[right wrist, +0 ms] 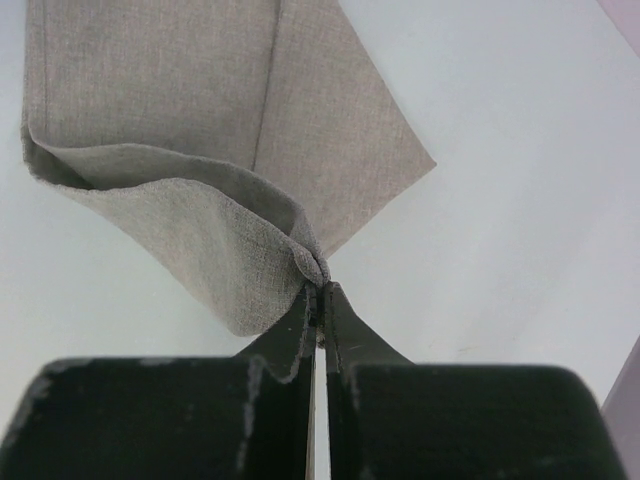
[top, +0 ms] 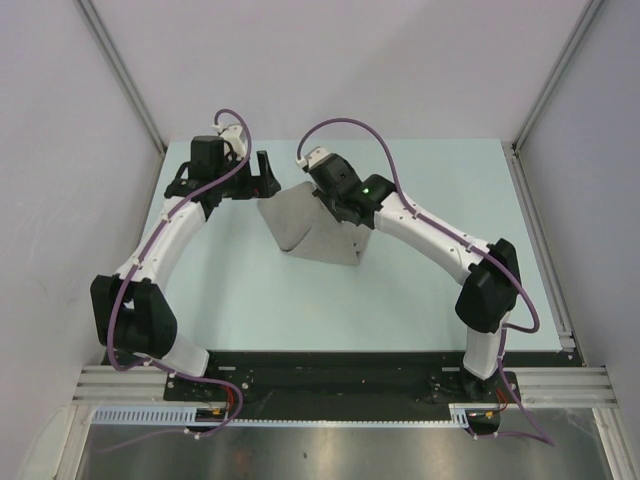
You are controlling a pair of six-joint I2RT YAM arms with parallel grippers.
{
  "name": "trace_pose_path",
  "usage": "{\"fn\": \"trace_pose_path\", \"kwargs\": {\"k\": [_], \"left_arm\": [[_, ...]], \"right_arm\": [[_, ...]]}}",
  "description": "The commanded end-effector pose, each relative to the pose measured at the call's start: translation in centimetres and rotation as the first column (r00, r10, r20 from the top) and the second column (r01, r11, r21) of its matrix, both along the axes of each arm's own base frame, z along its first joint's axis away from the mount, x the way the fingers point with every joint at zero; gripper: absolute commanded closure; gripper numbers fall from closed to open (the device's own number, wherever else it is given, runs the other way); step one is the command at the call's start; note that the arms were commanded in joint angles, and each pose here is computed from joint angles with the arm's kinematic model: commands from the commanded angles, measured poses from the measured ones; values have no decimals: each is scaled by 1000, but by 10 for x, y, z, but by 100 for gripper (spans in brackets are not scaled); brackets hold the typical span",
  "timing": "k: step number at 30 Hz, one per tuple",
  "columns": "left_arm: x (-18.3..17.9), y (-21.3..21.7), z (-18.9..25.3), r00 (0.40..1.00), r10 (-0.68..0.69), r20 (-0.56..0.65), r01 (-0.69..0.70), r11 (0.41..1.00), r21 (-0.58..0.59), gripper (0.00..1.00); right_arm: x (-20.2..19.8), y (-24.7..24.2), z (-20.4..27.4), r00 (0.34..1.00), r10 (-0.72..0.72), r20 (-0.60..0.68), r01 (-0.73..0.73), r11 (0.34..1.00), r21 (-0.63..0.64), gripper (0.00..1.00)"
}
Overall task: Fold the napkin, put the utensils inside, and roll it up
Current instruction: Fold the napkin
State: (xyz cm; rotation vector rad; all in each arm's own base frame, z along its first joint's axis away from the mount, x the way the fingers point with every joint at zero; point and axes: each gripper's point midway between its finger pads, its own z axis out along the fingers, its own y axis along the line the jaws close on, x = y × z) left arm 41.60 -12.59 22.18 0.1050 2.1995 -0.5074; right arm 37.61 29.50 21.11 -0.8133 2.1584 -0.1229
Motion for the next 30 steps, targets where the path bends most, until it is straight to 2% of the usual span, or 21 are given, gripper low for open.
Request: {"fn": "trace_pose_path", "kwargs": {"k": [1, 6, 12, 22, 30], "left_arm": [[0, -1, 27, 998, 0, 63, 3, 999, -35, 0], [0, 0, 32, 997, 2, 77, 1, 999, -38, 0], [-1, 2, 35, 997, 6, 83, -3, 999, -39, 0], [1, 6, 36, 996, 17, 87, -14, 999, -36, 0], [2, 7, 32, 997, 19, 76, -16, 999, -36, 0]], "right_arm": [[7, -11, 43, 995, -63, 81, 60, 997, 46, 100], [18, -16, 54, 992, -80, 101, 74, 995, 60, 100], [36, -26, 42, 993, -89, 79, 85, 995, 57, 100], [74, -45, 3, 993, -117, 25, 114, 990, 81, 100], [102, -49, -52, 994, -80, -72, 86, 992, 88, 100]]}}
